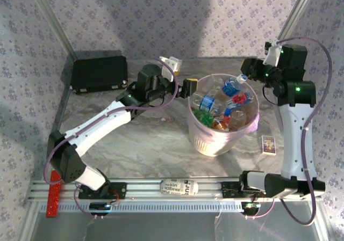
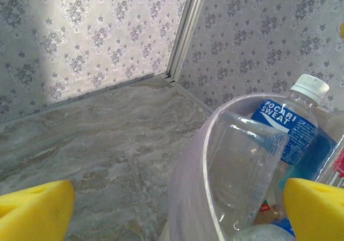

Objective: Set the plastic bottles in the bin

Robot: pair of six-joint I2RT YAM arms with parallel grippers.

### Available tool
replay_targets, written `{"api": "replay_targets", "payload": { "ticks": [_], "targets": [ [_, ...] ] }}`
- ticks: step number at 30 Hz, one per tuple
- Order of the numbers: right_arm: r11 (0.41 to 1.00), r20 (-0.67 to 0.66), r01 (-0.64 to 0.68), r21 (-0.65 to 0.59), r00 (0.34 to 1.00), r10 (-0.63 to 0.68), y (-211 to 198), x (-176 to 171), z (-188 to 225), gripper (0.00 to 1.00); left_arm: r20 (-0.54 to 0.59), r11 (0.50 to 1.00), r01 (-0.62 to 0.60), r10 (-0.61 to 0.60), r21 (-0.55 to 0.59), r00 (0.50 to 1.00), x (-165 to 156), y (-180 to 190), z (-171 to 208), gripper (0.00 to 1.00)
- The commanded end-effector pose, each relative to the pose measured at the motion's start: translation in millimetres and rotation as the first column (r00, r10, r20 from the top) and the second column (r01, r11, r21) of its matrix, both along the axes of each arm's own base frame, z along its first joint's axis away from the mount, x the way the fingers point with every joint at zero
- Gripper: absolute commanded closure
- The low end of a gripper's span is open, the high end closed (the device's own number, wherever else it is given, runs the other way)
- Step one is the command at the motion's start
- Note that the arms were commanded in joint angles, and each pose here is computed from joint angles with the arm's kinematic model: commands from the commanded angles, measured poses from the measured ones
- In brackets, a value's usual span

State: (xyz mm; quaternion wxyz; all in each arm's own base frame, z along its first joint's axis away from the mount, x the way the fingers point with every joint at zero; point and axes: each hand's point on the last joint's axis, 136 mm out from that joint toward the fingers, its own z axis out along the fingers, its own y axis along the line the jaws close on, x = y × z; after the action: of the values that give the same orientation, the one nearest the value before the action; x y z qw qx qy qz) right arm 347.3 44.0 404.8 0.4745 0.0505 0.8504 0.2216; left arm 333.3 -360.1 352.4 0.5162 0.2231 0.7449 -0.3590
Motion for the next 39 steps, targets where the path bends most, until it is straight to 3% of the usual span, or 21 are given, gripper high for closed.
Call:
{"api": "replay_targets", "payload": {
  "ticks": [1,9,15,20,25,28,39],
  "targets": [
    [0.998,-0.049,-0.061,0.027,0.997,0.062,12,2,-19,0.67,-0.001,0.997,-0.006,0.006,-0.077,1.000,-6,6,14,0.02],
    [0.992,-0.139,-0.102,0.068,0.984,0.111,36,-7,-62,0.68,-0.030,0.996,-0.019,0.016,-0.083,0.999,-7,8,3,0.02],
    [0.997,-0.066,-0.063,0.036,0.996,0.066,22,-14,-25,0.67,-0.012,0.996,-0.034,0.033,-0.077,0.999,-7,13,9,0.02],
    [0.998,-0.088,0.053,0.022,0.995,-0.051,-15,-27,-15,0.53,-0.005,0.993,-0.082,0.082,-0.080,0.997,-2,31,17,0.01],
    [0.986,-0.176,0.142,0.089,0.976,-0.125,-35,-54,-42,0.43,-0.013,0.983,-0.157,0.157,-0.092,0.988,4,70,24,0.00],
    [0.982,-0.233,0.144,0.119,0.966,-0.113,-32,-73,-57,0.27,-0.046,0.968,-0.240,0.237,-0.072,0.970,9,105,20,0.00],
    [0.974,-0.303,0.051,0.220,0.953,0.018,-6,-88,-87,0.18,-0.159,0.865,-0.499,0.500,0.049,0.851,-6,229,-26,0.00]
  ]
}}
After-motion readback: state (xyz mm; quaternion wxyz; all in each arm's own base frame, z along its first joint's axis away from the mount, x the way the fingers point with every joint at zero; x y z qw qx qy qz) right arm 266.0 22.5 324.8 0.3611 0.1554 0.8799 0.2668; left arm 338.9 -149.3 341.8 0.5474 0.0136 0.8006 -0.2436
